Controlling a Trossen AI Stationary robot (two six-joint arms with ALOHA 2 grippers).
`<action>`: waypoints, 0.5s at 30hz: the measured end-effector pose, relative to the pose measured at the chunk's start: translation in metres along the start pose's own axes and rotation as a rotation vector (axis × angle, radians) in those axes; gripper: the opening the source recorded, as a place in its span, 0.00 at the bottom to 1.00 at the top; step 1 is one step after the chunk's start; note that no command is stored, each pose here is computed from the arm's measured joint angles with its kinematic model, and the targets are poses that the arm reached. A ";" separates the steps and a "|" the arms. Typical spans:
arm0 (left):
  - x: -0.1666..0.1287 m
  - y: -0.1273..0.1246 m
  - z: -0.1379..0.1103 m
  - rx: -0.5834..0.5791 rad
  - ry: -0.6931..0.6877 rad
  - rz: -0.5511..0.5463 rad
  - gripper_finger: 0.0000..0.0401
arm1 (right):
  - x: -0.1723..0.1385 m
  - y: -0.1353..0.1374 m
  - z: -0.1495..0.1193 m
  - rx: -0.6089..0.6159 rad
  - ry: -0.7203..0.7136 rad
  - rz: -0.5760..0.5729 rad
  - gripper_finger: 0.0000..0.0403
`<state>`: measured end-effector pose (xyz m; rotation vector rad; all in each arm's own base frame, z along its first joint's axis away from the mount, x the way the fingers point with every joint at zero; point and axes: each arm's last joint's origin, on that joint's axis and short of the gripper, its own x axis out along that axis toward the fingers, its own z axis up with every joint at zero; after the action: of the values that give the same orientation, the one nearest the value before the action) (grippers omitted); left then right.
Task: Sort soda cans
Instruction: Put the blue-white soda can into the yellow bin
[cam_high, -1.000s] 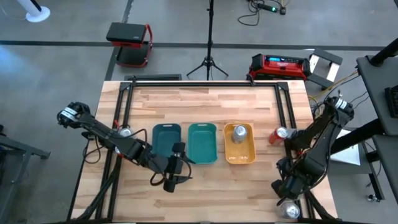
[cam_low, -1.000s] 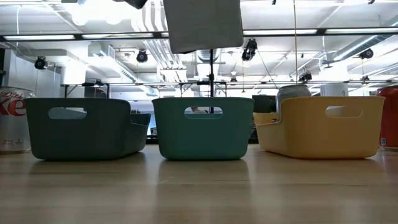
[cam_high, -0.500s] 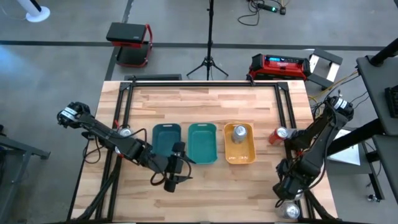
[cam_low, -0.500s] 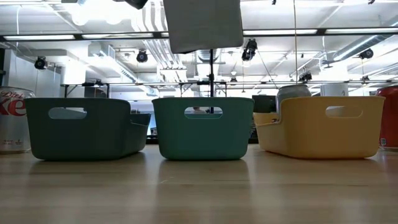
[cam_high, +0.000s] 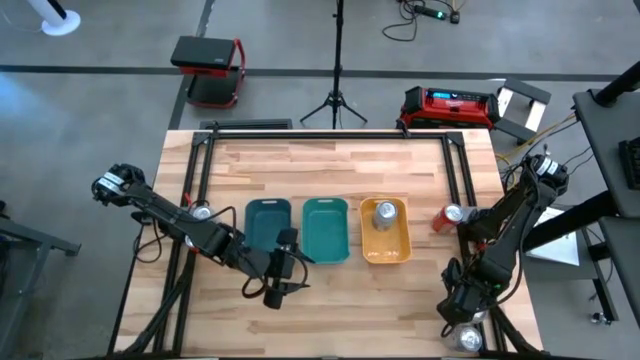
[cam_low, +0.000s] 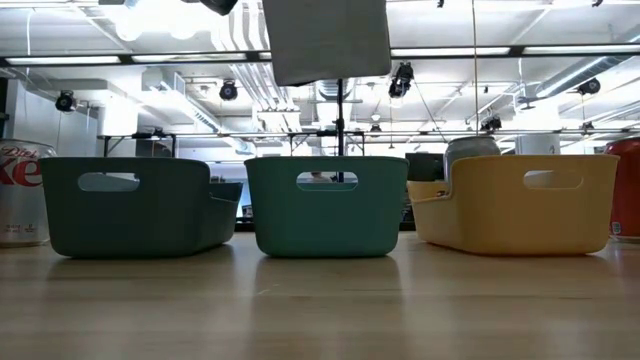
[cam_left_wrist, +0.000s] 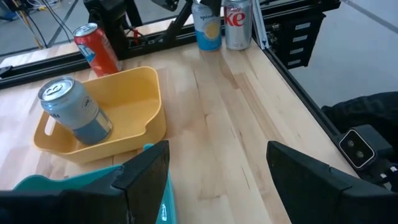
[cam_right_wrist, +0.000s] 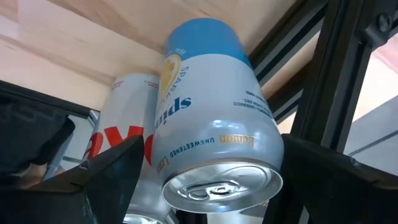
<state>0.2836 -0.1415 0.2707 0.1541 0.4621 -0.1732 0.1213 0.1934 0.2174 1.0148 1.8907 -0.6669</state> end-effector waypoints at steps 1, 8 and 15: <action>0.000 0.000 0.000 0.000 0.000 0.000 0.63 | 0.000 0.000 0.000 -0.001 0.001 0.000 0.91; 0.000 0.000 0.000 0.000 0.000 0.000 0.63 | 0.000 0.000 0.000 -0.011 0.019 -0.005 0.91; 0.000 0.000 0.000 0.000 0.000 0.000 0.63 | 0.000 0.000 0.000 -0.001 0.018 -0.006 0.81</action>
<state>0.2836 -0.1415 0.2707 0.1544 0.4623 -0.1737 0.1210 0.1936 0.2171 1.0171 1.9102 -0.6623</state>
